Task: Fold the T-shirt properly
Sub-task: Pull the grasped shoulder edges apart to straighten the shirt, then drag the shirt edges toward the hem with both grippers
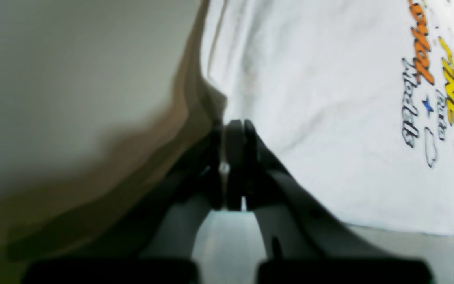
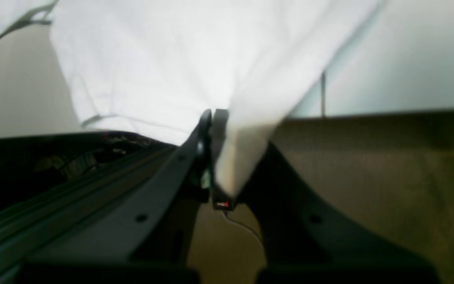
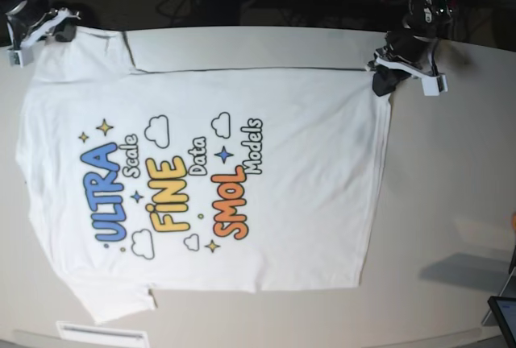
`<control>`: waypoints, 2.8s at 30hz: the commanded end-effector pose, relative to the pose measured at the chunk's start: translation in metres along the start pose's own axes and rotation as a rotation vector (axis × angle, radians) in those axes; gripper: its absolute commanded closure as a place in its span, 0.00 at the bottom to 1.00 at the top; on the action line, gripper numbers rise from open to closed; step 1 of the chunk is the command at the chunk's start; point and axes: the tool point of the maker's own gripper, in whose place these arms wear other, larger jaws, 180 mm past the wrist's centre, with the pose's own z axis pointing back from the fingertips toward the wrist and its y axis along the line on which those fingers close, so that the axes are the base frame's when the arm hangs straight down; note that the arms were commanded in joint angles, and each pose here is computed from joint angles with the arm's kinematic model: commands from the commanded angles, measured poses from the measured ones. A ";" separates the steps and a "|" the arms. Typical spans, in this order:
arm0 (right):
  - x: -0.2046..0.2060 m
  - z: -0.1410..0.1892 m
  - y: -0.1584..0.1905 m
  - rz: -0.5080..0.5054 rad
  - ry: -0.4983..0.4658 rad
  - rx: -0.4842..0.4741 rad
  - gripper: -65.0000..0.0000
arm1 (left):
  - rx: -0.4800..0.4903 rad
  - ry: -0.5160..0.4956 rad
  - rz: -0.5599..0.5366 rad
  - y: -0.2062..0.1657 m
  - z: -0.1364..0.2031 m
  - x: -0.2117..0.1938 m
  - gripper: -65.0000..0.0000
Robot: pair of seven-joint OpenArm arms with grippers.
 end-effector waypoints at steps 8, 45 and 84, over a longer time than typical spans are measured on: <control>0.026 0.024 0.005 0.100 -0.074 -0.045 1.00 | 0.009 -0.042 -0.067 -0.003 0.030 0.015 1.00; 0.125 0.027 0.018 0.344 -0.190 -0.041 1.00 | -0.133 -0.167 0.198 -0.045 0.033 0.094 1.00; 0.189 -0.020 0.049 0.347 -0.189 0.107 1.00 | -0.162 -0.243 0.464 -0.034 -0.043 0.141 1.00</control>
